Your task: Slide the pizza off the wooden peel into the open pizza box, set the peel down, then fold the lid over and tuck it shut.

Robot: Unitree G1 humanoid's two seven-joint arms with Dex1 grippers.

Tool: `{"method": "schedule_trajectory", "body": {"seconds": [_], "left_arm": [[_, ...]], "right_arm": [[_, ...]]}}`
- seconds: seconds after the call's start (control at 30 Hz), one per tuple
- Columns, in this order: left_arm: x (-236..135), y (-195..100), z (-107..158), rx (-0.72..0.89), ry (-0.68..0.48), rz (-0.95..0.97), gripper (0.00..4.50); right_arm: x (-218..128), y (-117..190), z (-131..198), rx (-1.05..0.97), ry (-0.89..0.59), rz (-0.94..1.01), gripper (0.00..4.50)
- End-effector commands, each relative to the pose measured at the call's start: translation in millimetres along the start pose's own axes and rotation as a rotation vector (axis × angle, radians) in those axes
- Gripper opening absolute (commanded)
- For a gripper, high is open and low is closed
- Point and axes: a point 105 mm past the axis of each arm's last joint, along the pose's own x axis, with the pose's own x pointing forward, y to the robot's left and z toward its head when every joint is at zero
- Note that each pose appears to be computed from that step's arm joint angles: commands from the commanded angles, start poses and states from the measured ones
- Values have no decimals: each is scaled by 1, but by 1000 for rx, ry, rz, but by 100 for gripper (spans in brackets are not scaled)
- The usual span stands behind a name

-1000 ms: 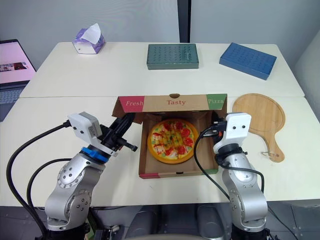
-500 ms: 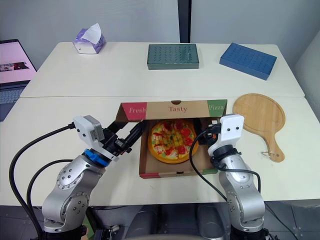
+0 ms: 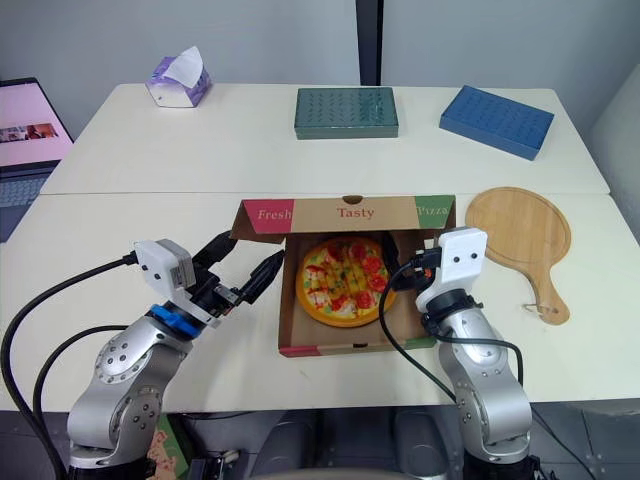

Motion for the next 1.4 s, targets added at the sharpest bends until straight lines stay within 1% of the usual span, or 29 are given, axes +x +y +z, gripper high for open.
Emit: {"method": "schedule_trajectory", "body": {"seconds": [0.03, 0.13, 0.3, 0.4, 0.53, 0.57, 0.83, 1.03, 1.23, 1.4], "left_arm": [[10, -2, 9, 79, -50, 10, 444], [21, -1, 10, 98, -74, 38, 391], [25, -3, 11, 106, -76, 63, 228], [23, -11, 14, 85, -74, 72, 135], [25, -19, 23, 59, -84, 103, 9], [26, -19, 25, 54, -87, 110, 4], [36, -23, 36, 18, -89, 135, 4], [44, -26, 39, -4, -62, 125, 4], [50, -31, 34, -39, -44, 106, 4], [58, -41, 35, -70, -65, 79, 4]], "right_arm": [[1, 2, 8, 8, -36, 20, 450], [2, 3, 8, 8, -37, 25, 450], [3, 4, 8, 8, -38, 29, 450], [3, 3, 9, 8, -40, 26, 450], [3, 4, 10, 11, -43, 29, 450], [4, 4, 10, 11, -44, 30, 450], [6, 6, 13, 14, -46, 46, 450], [9, 7, 15, 13, -43, 59, 450], [11, 8, 15, 16, -32, 74, 450], [12, 10, 15, 21, -23, 91, 450]]}}
